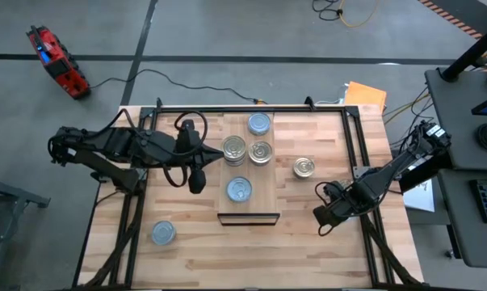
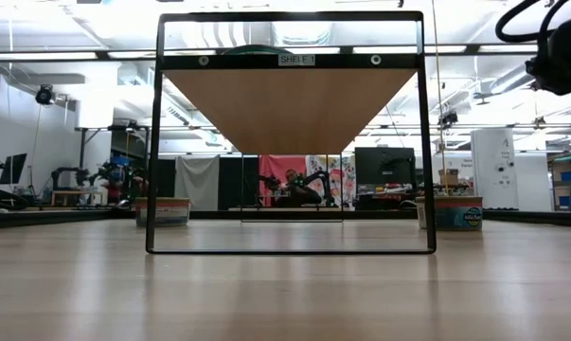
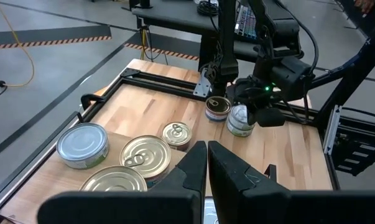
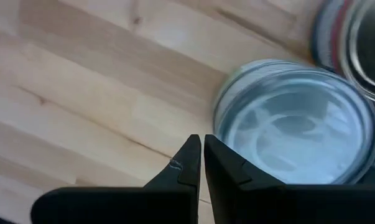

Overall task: Stack canned seafood by type on shelf
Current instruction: Stack the green tuna can on top of the green tuna can on the shelf

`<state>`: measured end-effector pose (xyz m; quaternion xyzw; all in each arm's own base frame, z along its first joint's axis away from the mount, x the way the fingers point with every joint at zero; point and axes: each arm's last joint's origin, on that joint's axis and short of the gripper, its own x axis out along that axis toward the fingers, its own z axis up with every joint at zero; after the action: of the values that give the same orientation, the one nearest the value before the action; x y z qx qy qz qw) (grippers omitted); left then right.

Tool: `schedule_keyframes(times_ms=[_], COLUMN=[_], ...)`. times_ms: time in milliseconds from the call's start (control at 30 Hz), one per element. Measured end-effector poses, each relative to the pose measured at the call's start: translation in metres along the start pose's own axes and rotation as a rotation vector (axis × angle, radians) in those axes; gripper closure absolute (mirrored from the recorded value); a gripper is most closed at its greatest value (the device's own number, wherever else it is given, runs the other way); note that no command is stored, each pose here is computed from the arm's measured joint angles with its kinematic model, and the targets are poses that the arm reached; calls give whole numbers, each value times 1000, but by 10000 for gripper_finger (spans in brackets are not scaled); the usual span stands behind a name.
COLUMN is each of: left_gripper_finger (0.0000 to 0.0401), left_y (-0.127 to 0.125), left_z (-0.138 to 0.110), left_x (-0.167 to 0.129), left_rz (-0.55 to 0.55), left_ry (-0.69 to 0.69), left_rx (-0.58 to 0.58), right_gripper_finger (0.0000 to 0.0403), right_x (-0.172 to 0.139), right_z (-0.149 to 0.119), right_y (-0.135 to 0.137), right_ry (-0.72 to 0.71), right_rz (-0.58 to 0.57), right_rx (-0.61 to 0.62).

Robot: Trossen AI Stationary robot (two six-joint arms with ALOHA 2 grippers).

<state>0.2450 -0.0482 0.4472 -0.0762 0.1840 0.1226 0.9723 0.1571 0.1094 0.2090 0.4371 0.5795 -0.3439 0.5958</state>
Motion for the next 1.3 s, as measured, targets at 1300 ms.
schedule_keyframes(times_ms=[1300], left_gripper_finger=[401], left_y=[-18], left_z=[-2], left_x=[39], left_rz=[-5], left_ry=[-30], left_rx=[16], right_gripper_finger=[390], right_x=[39], right_z=[-4], right_y=[26], right_ry=[-15], right_rz=[-87], right_rx=[-109])
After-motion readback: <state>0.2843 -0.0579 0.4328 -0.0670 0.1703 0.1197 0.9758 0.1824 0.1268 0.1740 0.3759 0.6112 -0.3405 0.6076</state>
